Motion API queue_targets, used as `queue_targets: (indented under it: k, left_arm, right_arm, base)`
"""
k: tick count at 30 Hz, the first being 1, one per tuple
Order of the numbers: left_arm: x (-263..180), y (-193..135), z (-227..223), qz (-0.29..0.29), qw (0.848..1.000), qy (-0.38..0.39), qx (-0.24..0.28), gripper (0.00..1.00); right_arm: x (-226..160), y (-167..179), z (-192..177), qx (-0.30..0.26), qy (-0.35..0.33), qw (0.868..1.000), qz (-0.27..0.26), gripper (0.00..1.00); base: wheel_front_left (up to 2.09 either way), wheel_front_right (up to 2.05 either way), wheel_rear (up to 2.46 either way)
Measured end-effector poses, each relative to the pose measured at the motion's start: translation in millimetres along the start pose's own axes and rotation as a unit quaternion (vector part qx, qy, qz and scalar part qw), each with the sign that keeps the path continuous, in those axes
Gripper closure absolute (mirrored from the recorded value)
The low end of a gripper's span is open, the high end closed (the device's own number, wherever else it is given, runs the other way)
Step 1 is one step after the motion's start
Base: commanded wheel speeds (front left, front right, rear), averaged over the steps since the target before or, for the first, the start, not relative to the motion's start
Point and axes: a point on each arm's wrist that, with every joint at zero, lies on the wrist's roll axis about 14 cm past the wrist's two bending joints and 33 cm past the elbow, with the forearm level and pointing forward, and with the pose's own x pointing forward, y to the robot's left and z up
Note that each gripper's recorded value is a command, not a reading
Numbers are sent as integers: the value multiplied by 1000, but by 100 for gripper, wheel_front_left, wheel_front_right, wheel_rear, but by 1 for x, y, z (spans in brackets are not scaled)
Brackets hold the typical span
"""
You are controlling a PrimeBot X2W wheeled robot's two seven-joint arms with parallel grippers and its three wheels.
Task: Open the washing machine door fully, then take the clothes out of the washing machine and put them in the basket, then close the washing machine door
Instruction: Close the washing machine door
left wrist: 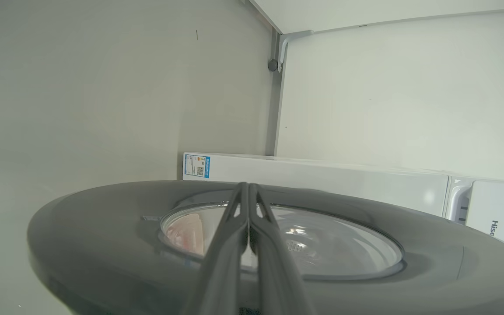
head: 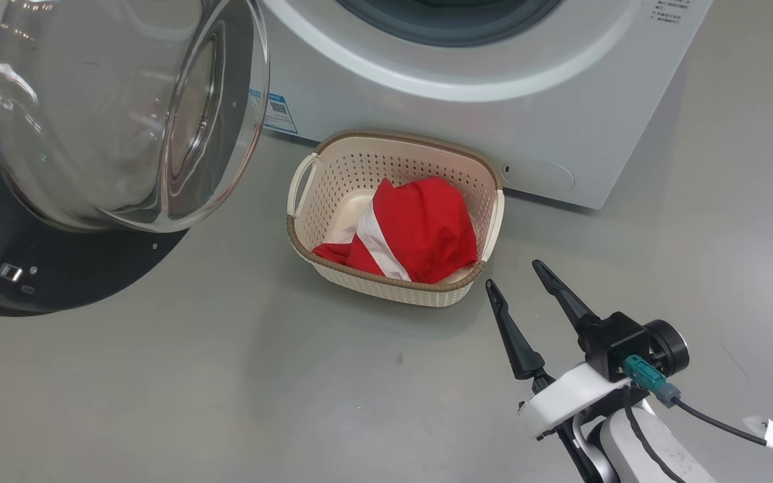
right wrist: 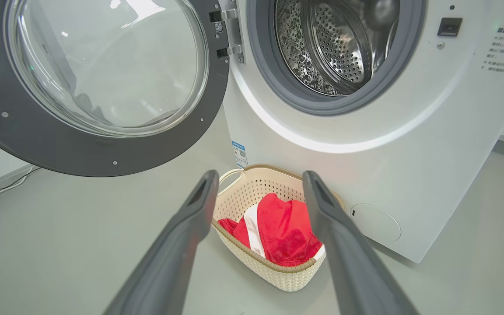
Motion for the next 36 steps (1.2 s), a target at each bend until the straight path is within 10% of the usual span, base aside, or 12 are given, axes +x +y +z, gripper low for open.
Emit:
queue_targets:
  k: [36]
  left_arm:
    - [-9, 15, -97, -58, 981, 184, 18, 100]
  right_arm:
    - [-4, 7, 14, -4, -16, 1000, -3, 0]
  base:
    - [0, 0, 0]
